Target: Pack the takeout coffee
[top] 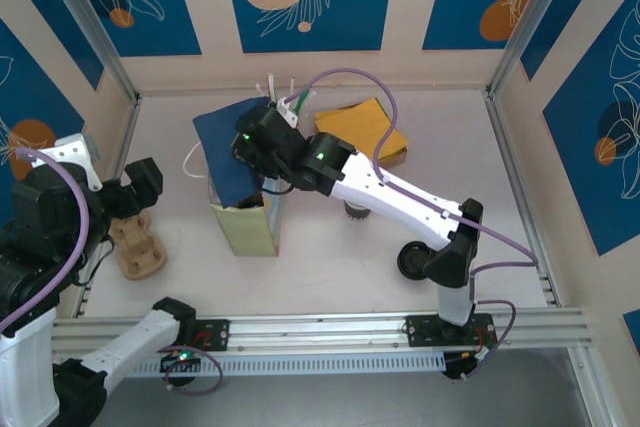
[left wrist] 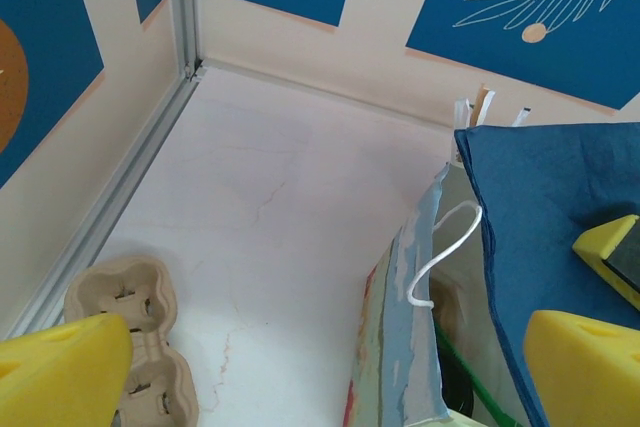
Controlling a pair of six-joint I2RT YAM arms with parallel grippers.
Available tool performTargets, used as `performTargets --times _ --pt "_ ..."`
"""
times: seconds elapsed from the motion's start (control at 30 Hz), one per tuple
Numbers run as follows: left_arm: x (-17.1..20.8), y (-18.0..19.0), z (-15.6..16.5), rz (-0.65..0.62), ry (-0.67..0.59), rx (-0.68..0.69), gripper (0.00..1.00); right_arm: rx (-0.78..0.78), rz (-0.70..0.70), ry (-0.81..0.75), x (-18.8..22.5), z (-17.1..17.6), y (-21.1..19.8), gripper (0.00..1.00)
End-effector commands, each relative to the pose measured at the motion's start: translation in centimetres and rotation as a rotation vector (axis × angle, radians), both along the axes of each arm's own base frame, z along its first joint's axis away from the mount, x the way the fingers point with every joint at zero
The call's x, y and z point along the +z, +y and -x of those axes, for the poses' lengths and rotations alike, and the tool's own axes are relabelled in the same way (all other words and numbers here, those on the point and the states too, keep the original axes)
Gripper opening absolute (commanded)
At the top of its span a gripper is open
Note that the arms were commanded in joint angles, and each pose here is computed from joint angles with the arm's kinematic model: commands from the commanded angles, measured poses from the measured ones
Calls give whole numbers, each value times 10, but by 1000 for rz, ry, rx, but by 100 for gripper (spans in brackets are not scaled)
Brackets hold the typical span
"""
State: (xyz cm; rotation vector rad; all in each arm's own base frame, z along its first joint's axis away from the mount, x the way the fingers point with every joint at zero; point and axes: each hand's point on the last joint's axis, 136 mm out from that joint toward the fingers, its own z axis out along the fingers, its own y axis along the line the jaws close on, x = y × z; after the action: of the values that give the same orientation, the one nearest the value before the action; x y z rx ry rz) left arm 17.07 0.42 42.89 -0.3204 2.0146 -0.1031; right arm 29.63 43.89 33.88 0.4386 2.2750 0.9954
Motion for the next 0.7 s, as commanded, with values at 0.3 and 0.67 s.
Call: performTargets --times 0.3,0.67 --pt "-2 0 0 -29 3 -16 100 43 45 33 0 -2 12 39" --pt "-6 -7 -5 -25 19 -44 100 128 47 -94 39 7 18 40"
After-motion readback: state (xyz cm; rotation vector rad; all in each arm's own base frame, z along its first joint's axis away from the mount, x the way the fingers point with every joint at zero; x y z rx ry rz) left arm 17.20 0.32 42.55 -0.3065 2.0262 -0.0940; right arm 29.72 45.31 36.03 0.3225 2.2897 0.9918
